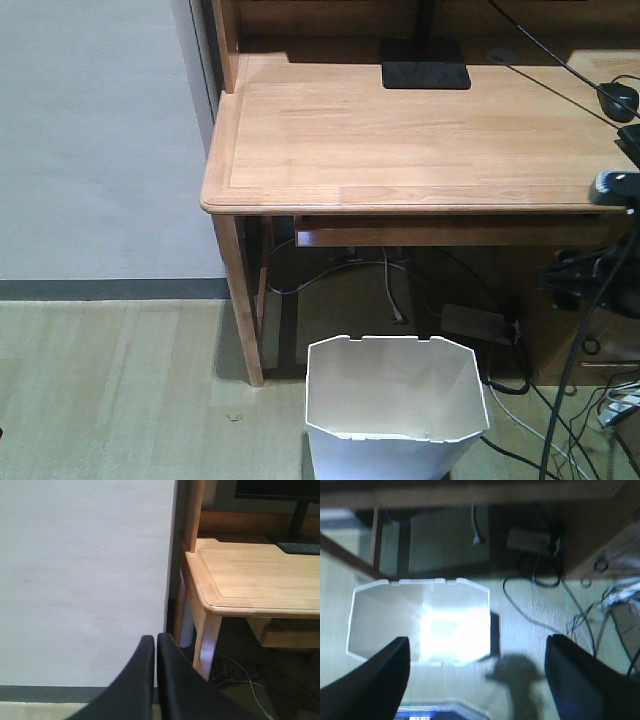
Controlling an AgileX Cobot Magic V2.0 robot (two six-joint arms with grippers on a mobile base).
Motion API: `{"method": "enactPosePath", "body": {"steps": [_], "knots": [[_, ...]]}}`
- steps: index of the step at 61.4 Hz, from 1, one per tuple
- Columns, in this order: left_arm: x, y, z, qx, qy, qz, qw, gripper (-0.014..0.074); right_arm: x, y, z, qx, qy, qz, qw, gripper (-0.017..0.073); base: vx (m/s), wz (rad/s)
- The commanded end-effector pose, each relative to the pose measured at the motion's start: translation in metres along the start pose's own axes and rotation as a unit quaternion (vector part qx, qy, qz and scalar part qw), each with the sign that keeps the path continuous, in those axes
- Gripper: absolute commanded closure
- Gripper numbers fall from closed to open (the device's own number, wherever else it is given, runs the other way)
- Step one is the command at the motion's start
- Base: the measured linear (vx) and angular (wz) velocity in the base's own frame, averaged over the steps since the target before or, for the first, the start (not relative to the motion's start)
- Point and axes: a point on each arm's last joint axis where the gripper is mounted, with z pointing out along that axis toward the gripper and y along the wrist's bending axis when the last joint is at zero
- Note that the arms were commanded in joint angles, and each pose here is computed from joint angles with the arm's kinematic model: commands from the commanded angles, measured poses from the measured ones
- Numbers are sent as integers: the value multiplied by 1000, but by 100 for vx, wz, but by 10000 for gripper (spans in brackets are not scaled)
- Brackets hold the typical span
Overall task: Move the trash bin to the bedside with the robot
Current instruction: 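Reach the right gripper down toward the rim of the white trash bin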
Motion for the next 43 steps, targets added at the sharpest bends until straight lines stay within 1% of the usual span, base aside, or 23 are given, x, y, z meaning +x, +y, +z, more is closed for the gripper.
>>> {"method": "enactPosePath", "body": {"steps": [1, 4, 14, 25, 37, 43], "knots": [[-2, 0, 0, 2, -35, -5, 999, 599, -13, 2, 11, -9, -19, -5, 1000, 13, 0, 0], [-2, 0, 0, 2, -35, -5, 999, 599, -13, 2, 20, -11, -7, -9, 1000, 13, 0, 0], [-2, 0, 0, 2, -35, -5, 999, 599, -7, 3, 53, -20, 36, -10, 999, 13, 0, 0], [-2, 0, 0, 2, -35, -5, 999, 599, 2, 0, 87, -13, 69, -6, 998, 13, 0, 0], [-2, 0, 0, 2, -35, -5, 999, 599, 6, -13, 126, -2, 113, 12, 994, 13, 0, 0], [-2, 0, 0, 2, -35, -5, 999, 599, 5, -20, 141, 0, 127, 6, 992, 13, 0, 0]]}}
